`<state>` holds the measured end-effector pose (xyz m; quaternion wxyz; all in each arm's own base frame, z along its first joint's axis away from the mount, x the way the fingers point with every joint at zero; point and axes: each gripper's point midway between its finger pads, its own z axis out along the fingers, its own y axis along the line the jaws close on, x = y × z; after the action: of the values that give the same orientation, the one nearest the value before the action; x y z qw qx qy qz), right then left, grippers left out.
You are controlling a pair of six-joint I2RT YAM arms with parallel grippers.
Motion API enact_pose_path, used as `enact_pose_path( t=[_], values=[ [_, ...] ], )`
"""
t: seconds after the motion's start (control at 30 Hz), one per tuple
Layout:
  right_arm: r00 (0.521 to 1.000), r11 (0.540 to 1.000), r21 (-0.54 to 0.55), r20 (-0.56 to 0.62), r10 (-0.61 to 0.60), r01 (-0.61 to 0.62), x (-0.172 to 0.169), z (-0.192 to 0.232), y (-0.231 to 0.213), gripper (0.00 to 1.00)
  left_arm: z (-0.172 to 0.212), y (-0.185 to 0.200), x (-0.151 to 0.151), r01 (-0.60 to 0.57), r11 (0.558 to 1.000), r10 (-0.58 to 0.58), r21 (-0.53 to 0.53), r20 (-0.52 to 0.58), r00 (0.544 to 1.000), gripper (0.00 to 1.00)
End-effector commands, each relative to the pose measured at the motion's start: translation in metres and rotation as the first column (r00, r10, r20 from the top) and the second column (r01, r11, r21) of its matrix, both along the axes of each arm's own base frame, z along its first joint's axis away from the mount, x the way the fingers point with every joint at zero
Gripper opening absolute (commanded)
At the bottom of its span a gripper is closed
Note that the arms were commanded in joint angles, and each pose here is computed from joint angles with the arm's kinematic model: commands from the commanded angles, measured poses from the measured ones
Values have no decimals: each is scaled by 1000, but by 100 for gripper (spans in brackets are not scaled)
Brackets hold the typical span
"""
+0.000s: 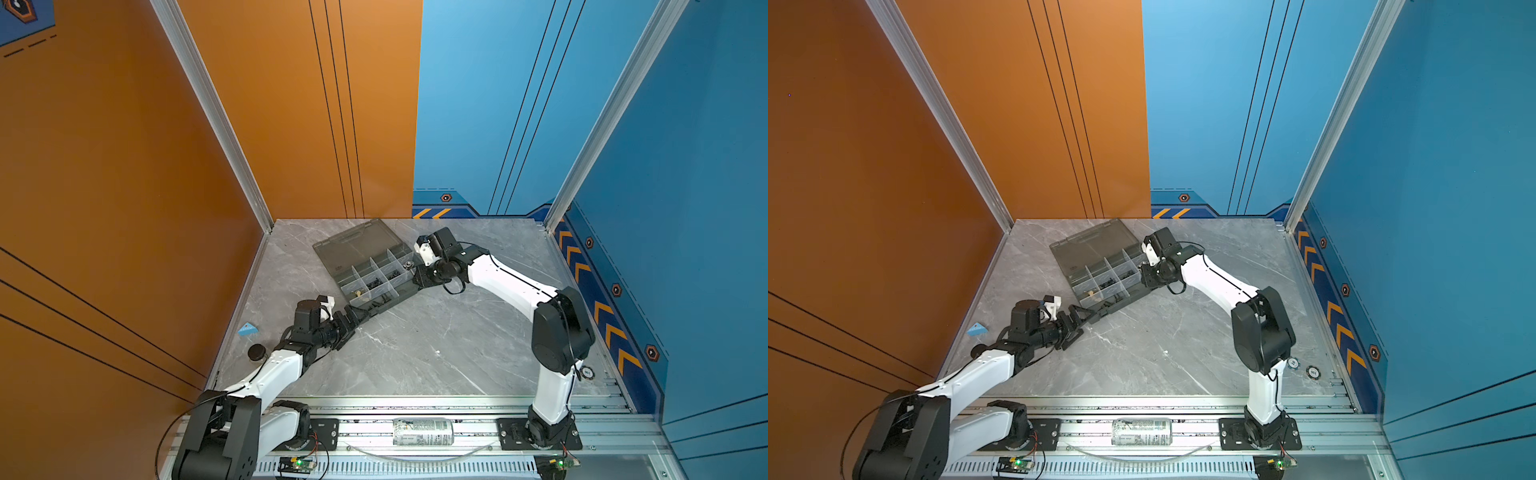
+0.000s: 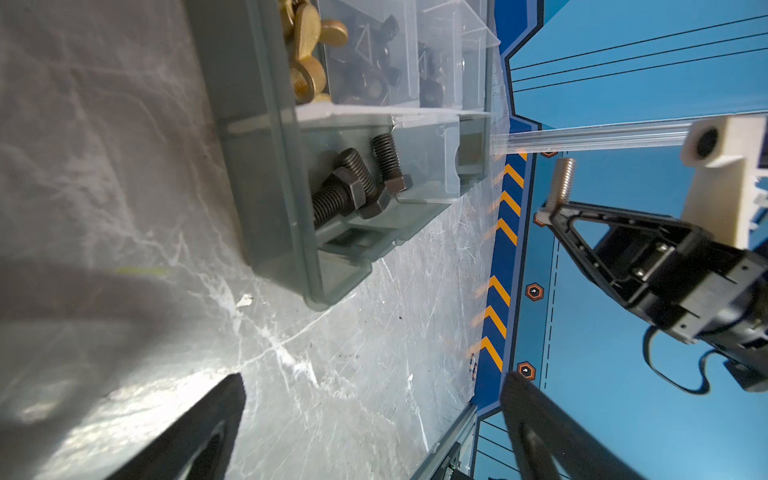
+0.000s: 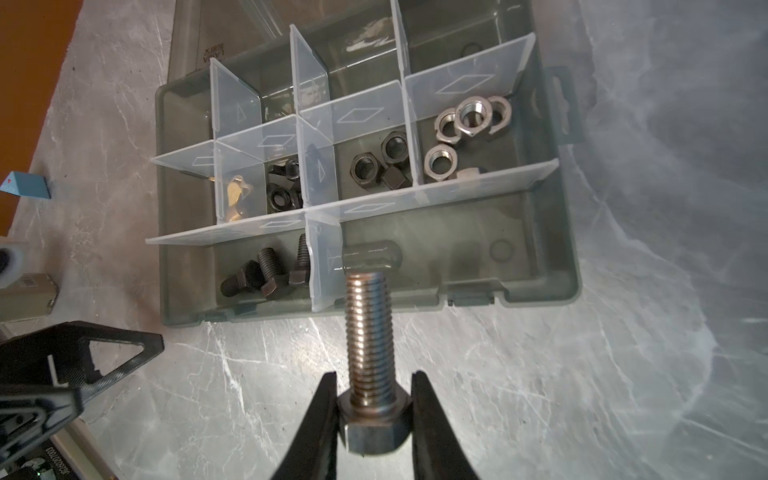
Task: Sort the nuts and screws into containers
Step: 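Lift the silver bolt and carry it over the box with the right gripper, then open the right gripper to drop the silver bolt into the long compartment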
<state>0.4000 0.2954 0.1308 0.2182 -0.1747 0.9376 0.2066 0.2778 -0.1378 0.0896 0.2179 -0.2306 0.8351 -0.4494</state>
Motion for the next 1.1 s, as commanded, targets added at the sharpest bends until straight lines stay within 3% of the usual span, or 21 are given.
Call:
enact_pose_path(
  t=[0.0,0.23,0.27,0.6,0.7,0.87,1.07],
  values=[
    [999,1000,-3,-16,30,-30,8,-6,8,4,5,1,-1,8,1000,-8,-5,14,1000,98],
    [999,999,-24,-20,39,-40,19,-15,16,4,9,3,-3,4,1000,-4,0,20,1000,98],
    [998,998,-43,-47,38,-40,19,-31,16,4,9,3,-3,4,1000,-4,0,20,1000,98],
    [998,988,-146,-24,50,-53,26,-49,10,6,7,3,-3,5,1000,-5,-1,17,1000,98],
    [998,985,-160,-21,54,-56,26,-50,10,12,7,4,-4,4,1000,-4,-2,17,1000,98],
    [999,984,-173,-19,46,-49,26,-49,9,34,8,4,-4,5,1000,-5,-2,20,1000,98],
    [999,982,-185,-20,37,-40,25,-45,4,43,9,4,-5,3,1000,-3,-2,22,1000,98]
  ],
)
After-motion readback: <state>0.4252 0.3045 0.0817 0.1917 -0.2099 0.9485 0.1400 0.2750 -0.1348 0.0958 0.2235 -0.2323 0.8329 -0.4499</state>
